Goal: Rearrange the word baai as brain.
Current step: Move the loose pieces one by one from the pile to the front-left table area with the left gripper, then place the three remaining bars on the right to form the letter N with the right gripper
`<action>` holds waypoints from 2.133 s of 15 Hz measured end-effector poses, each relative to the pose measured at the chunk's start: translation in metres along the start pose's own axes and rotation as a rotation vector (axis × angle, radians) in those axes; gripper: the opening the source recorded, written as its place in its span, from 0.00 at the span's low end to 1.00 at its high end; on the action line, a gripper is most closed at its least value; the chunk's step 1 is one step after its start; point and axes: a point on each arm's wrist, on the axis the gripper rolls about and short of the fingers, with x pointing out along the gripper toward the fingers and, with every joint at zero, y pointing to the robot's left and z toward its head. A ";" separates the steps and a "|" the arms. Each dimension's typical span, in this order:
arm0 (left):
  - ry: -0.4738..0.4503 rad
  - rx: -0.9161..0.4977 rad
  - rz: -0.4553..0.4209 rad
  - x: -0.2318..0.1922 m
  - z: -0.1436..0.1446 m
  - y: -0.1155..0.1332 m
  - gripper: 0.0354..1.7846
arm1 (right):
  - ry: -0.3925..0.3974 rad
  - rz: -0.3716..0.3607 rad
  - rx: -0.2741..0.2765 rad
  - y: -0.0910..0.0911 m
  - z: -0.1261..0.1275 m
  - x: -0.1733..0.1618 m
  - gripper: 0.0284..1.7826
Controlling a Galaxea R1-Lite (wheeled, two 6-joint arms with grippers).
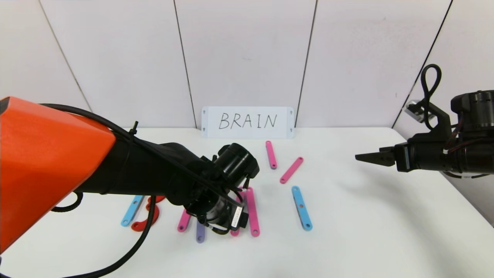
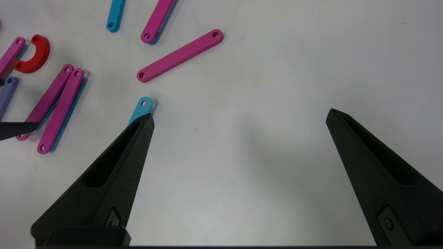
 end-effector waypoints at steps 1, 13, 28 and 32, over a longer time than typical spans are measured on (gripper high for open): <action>-0.002 0.000 0.001 -0.001 0.000 0.000 0.98 | 0.000 0.000 -0.001 0.000 0.000 0.000 0.98; -0.053 -0.035 -0.004 -0.018 0.009 0.015 0.98 | 0.000 0.000 0.000 0.000 0.000 0.000 0.98; -0.428 -0.074 -0.283 -0.133 0.049 0.160 0.98 | -0.040 0.019 -0.089 0.039 0.028 0.009 0.98; -0.536 -0.075 -0.256 -0.154 0.046 0.195 0.98 | -0.083 -0.007 -0.137 0.075 0.055 0.032 0.98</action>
